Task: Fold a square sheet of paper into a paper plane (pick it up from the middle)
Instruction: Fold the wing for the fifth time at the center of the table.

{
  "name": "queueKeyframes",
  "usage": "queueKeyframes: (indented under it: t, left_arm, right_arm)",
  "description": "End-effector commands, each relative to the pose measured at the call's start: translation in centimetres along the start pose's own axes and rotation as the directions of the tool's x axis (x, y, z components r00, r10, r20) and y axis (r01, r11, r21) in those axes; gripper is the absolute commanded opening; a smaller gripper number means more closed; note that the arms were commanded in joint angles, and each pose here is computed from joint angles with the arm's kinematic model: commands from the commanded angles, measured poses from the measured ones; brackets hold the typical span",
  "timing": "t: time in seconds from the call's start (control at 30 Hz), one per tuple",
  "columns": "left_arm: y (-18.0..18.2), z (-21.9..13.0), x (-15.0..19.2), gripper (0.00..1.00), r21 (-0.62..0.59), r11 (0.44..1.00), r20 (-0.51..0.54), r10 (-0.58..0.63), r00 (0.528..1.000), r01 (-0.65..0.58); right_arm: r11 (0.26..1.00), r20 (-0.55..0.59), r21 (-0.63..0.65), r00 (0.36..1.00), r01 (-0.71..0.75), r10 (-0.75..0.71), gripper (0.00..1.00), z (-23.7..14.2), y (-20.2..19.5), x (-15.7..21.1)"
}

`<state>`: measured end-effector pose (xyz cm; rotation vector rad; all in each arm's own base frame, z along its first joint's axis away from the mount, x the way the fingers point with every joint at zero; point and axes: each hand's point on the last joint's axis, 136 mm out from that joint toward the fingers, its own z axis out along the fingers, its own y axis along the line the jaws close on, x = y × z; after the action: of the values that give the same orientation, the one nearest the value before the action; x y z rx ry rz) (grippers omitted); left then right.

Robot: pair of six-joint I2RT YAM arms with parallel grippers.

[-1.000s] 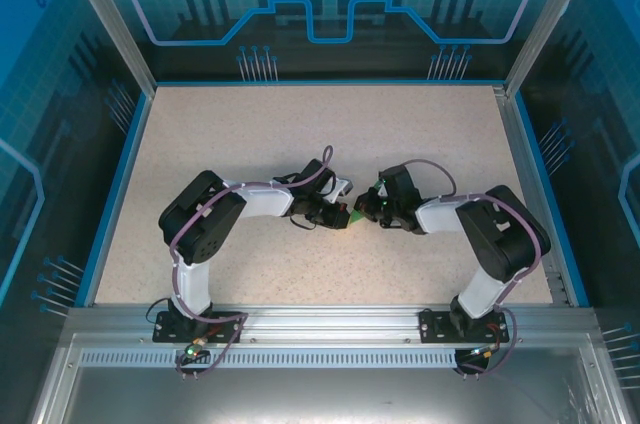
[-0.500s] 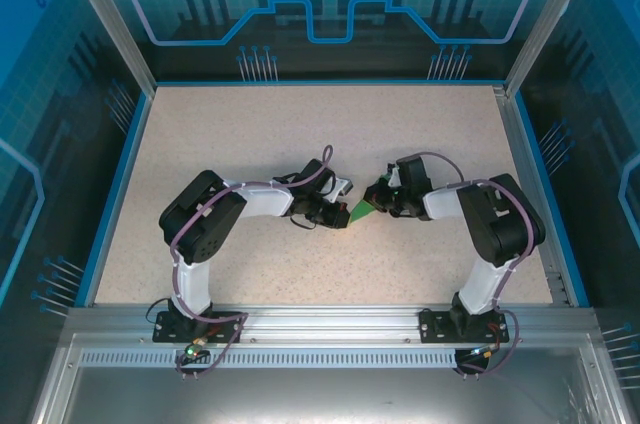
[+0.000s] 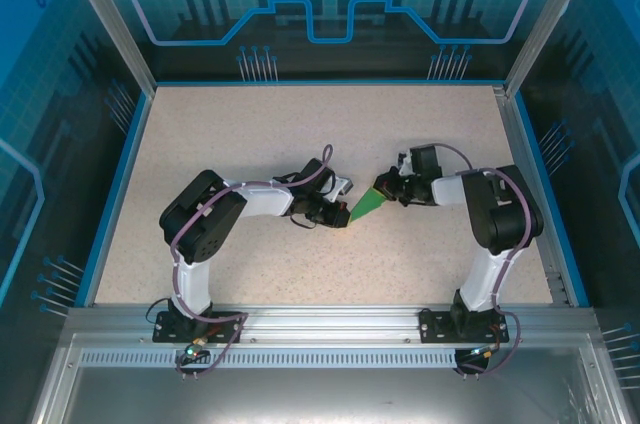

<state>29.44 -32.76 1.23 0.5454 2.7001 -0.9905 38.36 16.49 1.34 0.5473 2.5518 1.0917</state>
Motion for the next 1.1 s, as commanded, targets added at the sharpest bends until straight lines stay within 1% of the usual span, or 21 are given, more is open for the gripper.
queueKeyframes:
  t: [0.0,0.1,0.17,0.3,0.67,0.9,1.07]
  left_arm:
    - [6.8,0.8,7.9,0.0,-0.231,0.968,-0.223,-0.154,0.963,0.101]
    - [6.9,0.9,8.0,0.0,-0.232,0.967,-0.225,-0.154,0.962,0.101]
    - [6.9,0.9,8.1,0.0,-0.232,0.967,-0.228,-0.155,0.961,0.101]
    - [6.9,0.9,8.3,0.0,-0.234,0.967,-0.229,-0.156,0.961,0.102]
    - [6.7,0.9,8.0,0.0,-0.222,0.97,-0.224,-0.152,0.963,0.102]
    - [5.9,0.8,7.3,0.0,-0.197,0.975,-0.215,-0.147,0.966,0.105]
    - [4.6,0.6,6.0,0.0,-0.147,0.982,-0.195,-0.144,0.97,0.116]
  right_arm:
    - [0.991,0.11,0.132,0.994,-0.023,0.008,0.0,-0.6,-3.7,-3.7]
    - [0.99,0.109,0.136,0.994,-0.04,0.025,0.0,-0.7,-4.3,-4.2]
    - [0.992,0.121,0.118,0.992,-0.033,0.018,0.0,-0.6,-3.6,-5.3]
    - [0.991,0.131,0.127,0.991,-0.046,0.029,0.01,-0.8,-3.5,-6.1]
    - [0.993,0.146,0.097,0.988,-0.062,0.048,0.01,-0.7,-2.8,-8.6]
    - [0.996,0.175,0.079,0.984,-0.042,0.027,0.01,-2.7,-1.8,-10.2]
    - [0.998,0.173,0.056,0.985,0.01,-0.019,0.02,-4.7,0.2,-9.1]
